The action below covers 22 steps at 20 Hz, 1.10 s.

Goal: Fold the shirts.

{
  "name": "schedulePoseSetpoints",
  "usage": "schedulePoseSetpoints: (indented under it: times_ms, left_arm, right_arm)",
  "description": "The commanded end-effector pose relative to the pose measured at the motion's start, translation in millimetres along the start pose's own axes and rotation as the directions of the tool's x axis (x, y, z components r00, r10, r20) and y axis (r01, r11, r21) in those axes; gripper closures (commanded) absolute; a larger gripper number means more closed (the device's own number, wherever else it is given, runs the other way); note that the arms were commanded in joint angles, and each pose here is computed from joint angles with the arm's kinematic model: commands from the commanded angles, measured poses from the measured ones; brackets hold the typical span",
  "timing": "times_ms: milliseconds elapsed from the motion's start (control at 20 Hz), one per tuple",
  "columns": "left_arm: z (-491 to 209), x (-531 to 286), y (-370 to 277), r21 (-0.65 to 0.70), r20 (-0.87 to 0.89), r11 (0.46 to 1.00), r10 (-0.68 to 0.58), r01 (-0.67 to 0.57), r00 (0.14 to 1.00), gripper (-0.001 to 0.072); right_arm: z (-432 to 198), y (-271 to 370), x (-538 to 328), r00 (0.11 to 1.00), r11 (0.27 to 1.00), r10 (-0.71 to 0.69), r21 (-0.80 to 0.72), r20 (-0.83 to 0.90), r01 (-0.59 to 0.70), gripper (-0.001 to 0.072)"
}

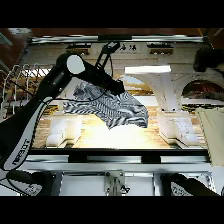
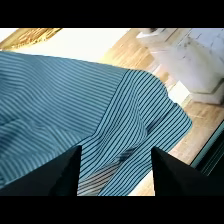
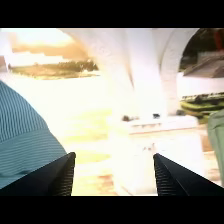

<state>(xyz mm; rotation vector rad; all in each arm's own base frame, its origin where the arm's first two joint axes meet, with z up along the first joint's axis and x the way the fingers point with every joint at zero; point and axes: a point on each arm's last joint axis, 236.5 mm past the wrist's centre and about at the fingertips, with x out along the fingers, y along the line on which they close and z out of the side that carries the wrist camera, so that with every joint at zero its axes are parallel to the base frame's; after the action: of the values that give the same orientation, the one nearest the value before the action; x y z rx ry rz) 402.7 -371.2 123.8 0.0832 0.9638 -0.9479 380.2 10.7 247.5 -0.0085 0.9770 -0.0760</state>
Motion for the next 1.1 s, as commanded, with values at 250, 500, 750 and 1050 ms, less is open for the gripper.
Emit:
schedulePoseSetpoints:
  times_ms: [250, 500, 750, 1050]
  left_arm:
    - [-134.0, -28.2, 61.7, -0.057, -0.463, 0.994, 0.059, -0.097, 0.884, 0.0283]
    - [-209.9, 35.2, 19.2, -0.163, -0.532, 0.987, -0.081, -0.008, 0.843, 0.0148]
    - [-203.8, 71.3, -6.2, 0.065, -0.449, 0.993, -0.056, 0.095, 0.892, 0.0146]
    - [-202.1, 74.4, 1.6, 0.396, -0.424, 0.918, 0.212, -0.030, 0.881, 0.0343]
  right_arm:
    - [-58.5, 1.5, 95.0, 0.912, 0.992, 0.015, -0.109, -0.411, -0.065, 0.0098]
    - [-108.8, -22.6, 106.8, 0.857, 0.996, 0.081, 0.007, -0.509, -0.090, 0.0098]
    - [-134.8, -15.5, 119.8, 0.834, 0.989, 0.116, -0.016, -0.539, -0.148, 0.0098]
    - [-126.4, -15.1, 127.9, 0.858, 0.988, 0.117, -0.029, -0.500, -0.152, 0.0098]
